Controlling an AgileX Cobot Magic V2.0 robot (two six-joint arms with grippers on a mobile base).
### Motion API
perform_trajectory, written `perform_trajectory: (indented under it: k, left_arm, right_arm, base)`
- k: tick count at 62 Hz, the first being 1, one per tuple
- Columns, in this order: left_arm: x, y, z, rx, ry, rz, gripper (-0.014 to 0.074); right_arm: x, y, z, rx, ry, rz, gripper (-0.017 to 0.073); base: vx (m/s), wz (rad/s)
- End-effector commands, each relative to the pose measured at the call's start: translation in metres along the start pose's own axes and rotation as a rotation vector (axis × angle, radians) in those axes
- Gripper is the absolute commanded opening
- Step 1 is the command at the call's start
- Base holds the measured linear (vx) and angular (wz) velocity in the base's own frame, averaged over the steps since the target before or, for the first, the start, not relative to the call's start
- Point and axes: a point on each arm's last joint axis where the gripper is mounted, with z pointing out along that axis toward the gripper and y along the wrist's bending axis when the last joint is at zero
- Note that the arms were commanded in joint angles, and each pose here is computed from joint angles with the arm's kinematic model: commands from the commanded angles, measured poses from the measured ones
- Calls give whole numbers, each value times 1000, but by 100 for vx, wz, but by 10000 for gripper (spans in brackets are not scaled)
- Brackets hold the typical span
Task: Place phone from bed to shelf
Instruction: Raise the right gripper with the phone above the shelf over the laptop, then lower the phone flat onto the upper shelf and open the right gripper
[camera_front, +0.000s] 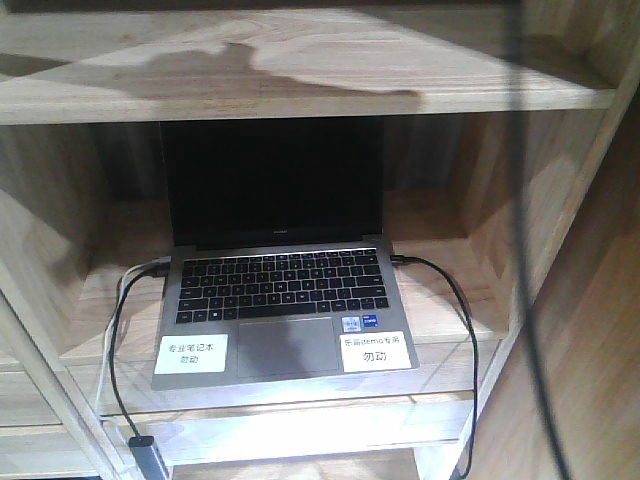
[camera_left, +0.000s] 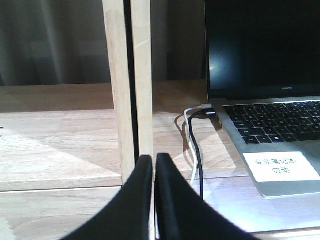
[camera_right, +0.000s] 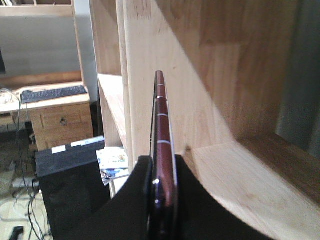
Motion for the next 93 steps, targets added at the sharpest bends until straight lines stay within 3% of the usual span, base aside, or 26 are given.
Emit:
perform_trajectory:
  k: [1, 19, 34, 51, 67, 77, 93]
  left_arm:
    - [-5, 0, 0, -1, -69, -12, 1]
    - [-5, 0, 0, -1, -69, -12, 1]
    - [-5, 0, 0, -1, -69, -12, 1]
    - [-5, 0, 0, -1, -69, -12, 1]
    - [-5, 0, 0, -1, -69, -12, 1]
    - [-5, 0, 0, -1, -69, -12, 1]
    - [-5, 0, 0, -1, -69, -12, 1]
  right_arm:
    - [-24, 7, 4, 59, -94, -10, -1]
    - [2, -36, 41, 188, -109, 45, -1]
    - [32, -63, 63, 236, -83, 93, -1]
    - [55, -81, 77, 267, -53, 115, -1]
    - [63, -86, 80, 272, -38, 122, 30]
    - [64, -86, 80, 275, -33, 117, 136]
    - [63, -88, 80, 298, -47, 115, 497]
  base:
    - [0, 0]
    - [0, 0]
    - [0, 0]
    - [0, 0]
    - [0, 0]
    - [0, 0]
    - [0, 0]
